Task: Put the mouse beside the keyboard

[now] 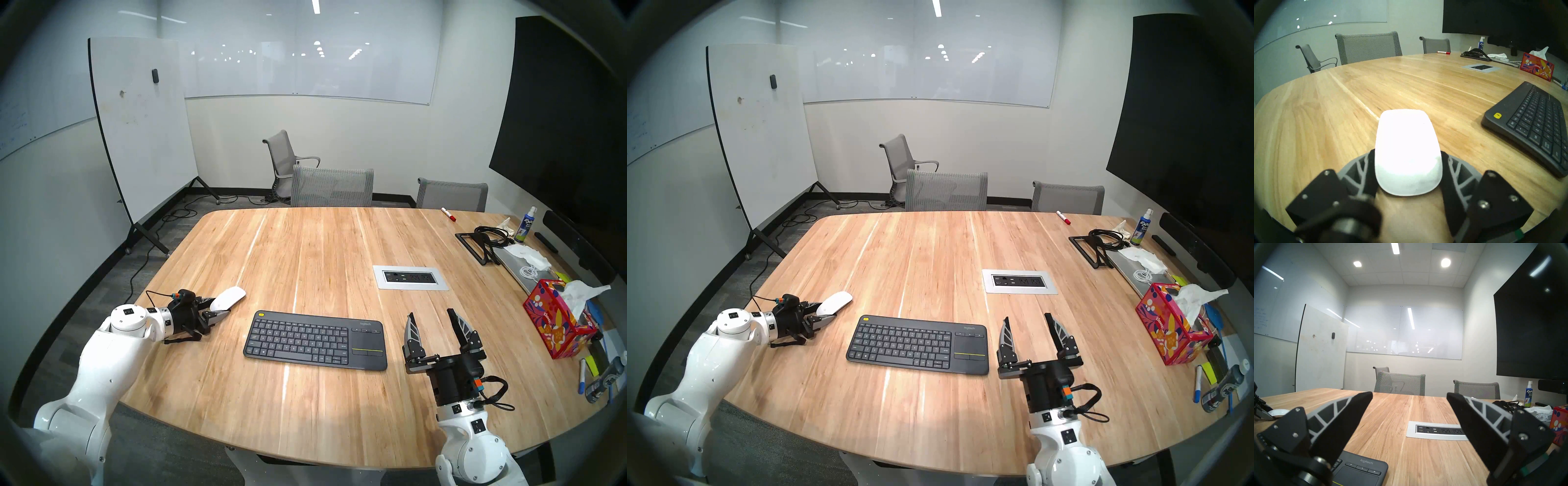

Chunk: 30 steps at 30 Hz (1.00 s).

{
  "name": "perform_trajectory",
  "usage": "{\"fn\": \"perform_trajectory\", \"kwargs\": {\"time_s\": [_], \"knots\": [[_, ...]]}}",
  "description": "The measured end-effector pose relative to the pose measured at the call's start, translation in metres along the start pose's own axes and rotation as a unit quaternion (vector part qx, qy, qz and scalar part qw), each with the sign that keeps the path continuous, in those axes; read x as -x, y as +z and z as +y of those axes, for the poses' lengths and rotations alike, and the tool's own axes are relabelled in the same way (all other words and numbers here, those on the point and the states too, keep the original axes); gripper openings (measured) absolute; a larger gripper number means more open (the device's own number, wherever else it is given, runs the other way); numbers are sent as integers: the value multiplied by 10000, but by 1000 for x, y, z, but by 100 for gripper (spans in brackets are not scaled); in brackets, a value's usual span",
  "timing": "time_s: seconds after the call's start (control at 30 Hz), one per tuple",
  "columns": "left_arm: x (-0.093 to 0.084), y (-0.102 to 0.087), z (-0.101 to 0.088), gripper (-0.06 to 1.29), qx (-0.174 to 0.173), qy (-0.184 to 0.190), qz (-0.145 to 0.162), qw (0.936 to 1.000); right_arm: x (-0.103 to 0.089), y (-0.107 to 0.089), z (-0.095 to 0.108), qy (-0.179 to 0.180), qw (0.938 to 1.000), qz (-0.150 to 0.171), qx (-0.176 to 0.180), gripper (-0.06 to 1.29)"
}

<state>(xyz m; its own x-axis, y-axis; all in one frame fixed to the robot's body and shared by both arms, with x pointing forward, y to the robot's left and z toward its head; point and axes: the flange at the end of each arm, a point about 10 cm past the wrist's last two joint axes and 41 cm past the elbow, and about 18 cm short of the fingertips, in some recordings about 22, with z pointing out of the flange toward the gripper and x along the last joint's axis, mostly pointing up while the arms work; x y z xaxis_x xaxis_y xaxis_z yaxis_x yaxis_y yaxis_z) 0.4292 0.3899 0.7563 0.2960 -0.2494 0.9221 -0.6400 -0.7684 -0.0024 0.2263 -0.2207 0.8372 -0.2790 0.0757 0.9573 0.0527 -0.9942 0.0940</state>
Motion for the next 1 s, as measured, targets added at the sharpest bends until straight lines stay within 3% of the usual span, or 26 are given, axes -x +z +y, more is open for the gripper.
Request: {"fn": "perform_trajectory", "kwargs": {"time_s": [0.23, 0.67, 1.0], "knots": [[5, -18, 4, 62, -323, -115, 193, 9992, 0, 0, 0, 0, 10000, 0, 0, 119], [-4, -40, 28, 61, -736, 24, 976, 9925, 0, 0, 0, 0, 10000, -1, 0, 119], [-4, -66, 44, 60, -762, 101, 1038, 9916, 0, 0, 0, 0, 10000, -1, 0, 119]]}}
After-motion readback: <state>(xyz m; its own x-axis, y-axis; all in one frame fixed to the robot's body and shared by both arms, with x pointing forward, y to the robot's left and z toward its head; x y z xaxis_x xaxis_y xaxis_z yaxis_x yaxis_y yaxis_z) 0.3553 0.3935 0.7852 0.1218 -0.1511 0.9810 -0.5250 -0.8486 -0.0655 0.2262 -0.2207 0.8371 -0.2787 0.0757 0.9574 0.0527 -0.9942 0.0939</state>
